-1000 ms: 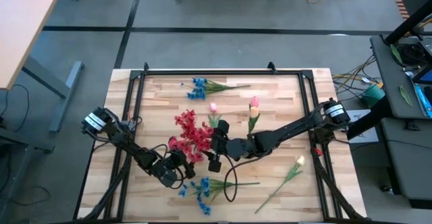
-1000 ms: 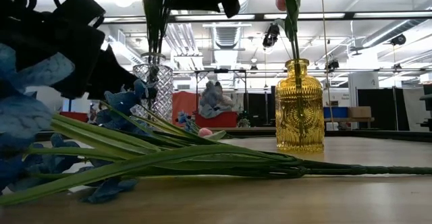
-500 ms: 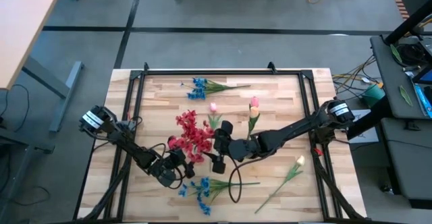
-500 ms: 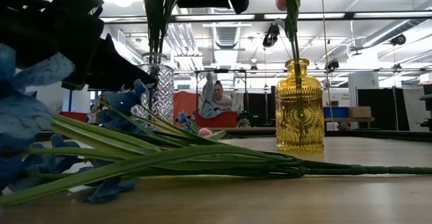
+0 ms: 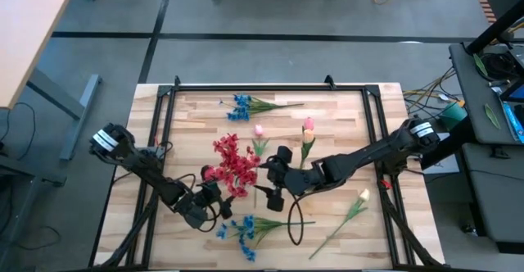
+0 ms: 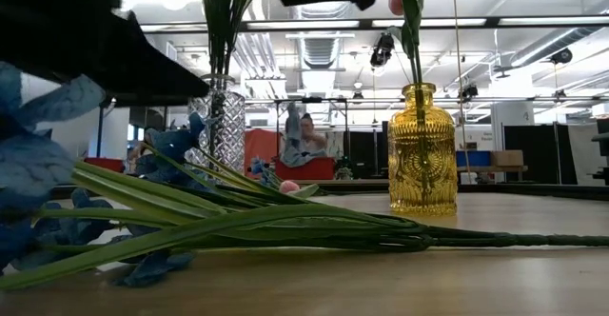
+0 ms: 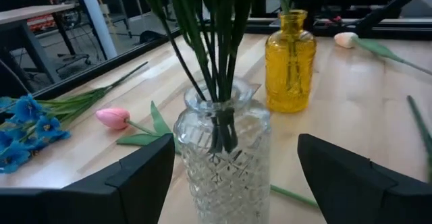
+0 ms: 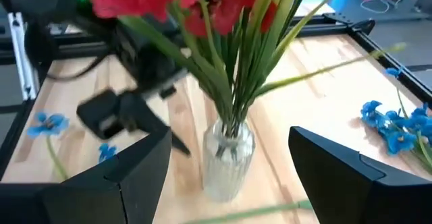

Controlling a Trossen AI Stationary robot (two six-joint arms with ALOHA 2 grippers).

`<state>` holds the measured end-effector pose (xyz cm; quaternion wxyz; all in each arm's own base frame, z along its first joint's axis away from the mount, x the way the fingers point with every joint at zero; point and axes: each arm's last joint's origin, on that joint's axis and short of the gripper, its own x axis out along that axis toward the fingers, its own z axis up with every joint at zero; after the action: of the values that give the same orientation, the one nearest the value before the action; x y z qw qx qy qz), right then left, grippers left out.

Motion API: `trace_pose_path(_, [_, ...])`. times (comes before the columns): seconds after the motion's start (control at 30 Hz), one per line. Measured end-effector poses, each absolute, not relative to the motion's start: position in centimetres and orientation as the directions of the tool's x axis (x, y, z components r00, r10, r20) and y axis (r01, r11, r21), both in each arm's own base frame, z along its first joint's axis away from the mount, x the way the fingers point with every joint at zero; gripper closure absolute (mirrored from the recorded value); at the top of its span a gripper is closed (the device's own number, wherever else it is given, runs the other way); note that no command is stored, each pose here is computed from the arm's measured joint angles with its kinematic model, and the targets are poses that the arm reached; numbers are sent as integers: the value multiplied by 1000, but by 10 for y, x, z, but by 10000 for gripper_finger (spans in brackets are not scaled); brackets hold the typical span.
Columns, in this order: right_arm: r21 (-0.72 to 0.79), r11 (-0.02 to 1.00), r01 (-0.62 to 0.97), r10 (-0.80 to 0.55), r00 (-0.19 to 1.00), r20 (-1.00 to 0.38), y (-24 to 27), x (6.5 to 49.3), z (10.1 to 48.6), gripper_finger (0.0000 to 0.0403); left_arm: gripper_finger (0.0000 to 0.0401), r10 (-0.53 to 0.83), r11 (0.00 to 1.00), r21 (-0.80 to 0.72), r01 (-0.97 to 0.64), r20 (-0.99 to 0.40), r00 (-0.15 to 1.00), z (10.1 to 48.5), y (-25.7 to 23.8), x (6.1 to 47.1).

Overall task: Sort flowers into vase by color
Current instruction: Put the bottom blue flower into the transparent vase

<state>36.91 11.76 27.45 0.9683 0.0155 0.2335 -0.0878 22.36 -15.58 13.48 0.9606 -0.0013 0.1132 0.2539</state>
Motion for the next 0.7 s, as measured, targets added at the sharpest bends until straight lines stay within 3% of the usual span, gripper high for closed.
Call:
trace_pose_path(0.3, [-26,992,123,-117,835,-538,139,347,276,110,105,370,925,-6,-380,-217,903,169,-167,197])
trace_pose_path(0.4, [11,999,33,-21,819,-573,150,345,271,110,105,317,939,-64,-338,-221,922,180,-170,188])
trace_pose_path(0.5, [69,997,-33,69,782,-620,162,346,257,112,105,258,950,-120,-289,-226,939,188,-173,181])
trace_pose_path(0.7, [127,991,-45,122,696,-708,182,352,218,120,105,219,950,-173,-259,-223,950,192,-177,175])
